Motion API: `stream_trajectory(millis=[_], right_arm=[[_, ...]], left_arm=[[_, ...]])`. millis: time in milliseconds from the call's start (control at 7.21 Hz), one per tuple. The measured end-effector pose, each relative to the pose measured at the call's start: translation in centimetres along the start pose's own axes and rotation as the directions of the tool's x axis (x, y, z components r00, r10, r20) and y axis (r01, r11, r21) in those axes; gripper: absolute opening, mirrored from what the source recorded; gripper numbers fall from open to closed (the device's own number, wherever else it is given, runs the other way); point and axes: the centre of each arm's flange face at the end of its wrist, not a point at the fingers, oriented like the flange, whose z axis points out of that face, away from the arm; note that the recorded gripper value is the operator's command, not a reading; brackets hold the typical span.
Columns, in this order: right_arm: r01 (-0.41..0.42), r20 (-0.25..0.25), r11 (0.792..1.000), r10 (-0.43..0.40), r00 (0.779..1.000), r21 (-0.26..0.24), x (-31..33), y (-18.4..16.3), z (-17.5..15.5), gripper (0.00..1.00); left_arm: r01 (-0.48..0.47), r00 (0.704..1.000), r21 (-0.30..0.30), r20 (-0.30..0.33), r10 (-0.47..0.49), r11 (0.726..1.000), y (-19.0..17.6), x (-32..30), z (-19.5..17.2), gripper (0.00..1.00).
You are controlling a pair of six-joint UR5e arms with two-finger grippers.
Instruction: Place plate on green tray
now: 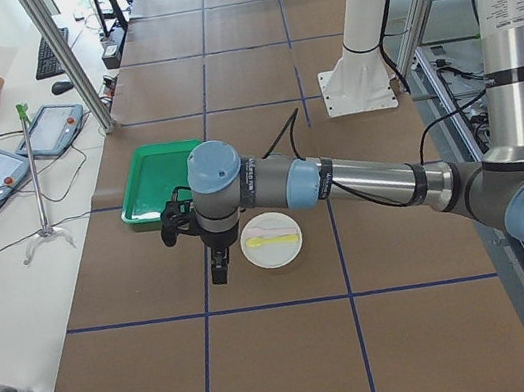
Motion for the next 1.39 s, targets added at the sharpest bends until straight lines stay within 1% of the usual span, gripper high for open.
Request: stream_trajectory(millis=[139, 277, 554, 693, 832, 1109, 1248, 1386], right_arm=[[0.000, -0.001, 1.000, 0.000, 1.000, 0.000, 0.0, 0.0, 0.0, 1.00], [0.000, -0.001, 1.000, 0.000, 1.000, 0.000, 0.0, 0.0, 0.0, 1.00], [0.000, 0.000, 1.000, 0.000, 1.000, 0.000, 0.0, 0.0, 0.0, 1.00], [0.000, 0.000, 1.000, 0.000, 1.000, 0.000, 0.0, 0.0, 0.0, 1.00], [0.000, 0.000, 1.000, 0.000, 1.000, 0.000, 0.0, 0.0, 0.0, 1.00], [0.000, -0.001, 1.000, 0.000, 1.000, 0.000, 0.0, 0.0, 0.0, 1.00], [0.000, -0.001, 1.000, 0.000, 1.000, 0.000, 0.0, 0.0, 0.0, 1.00], [0.000, -0.001, 1.000, 0.000, 1.000, 0.000, 0.0, 0.0, 0.0, 1.00]], left_arm=[[-0.008, 1.000, -0.012, -0.014, 0.008, 1.000, 1.4, -0.2, 1.3, 1.00], [-0.010, 0.999, -0.034, -0.047, 0.009, 0.999, 3.0, -0.1, 3.3, 1.00], [0.021, 0.994, -0.070, -0.105, -0.028, 0.997, 4.3, 3.0, 8.9, 1.00], [0.036, 0.990, -0.078, -0.130, -0.046, 0.996, 5.5, 4.5, 11.6, 1.00], [0.056, 0.985, -0.069, -0.159, -0.066, 0.996, 7.1, 5.4, 13.4, 1.00], [0.092, 0.974, -0.059, -0.204, -0.102, 0.994, 8.8, 6.5, 15.4, 1.00], [0.098, 0.972, -0.065, -0.208, -0.110, 0.993, 9.2, 6.7, 16.1, 1.00], [0.101, 0.975, -0.073, -0.190, -0.114, 0.992, 9.6, 6.7, 17.2, 1.00]])
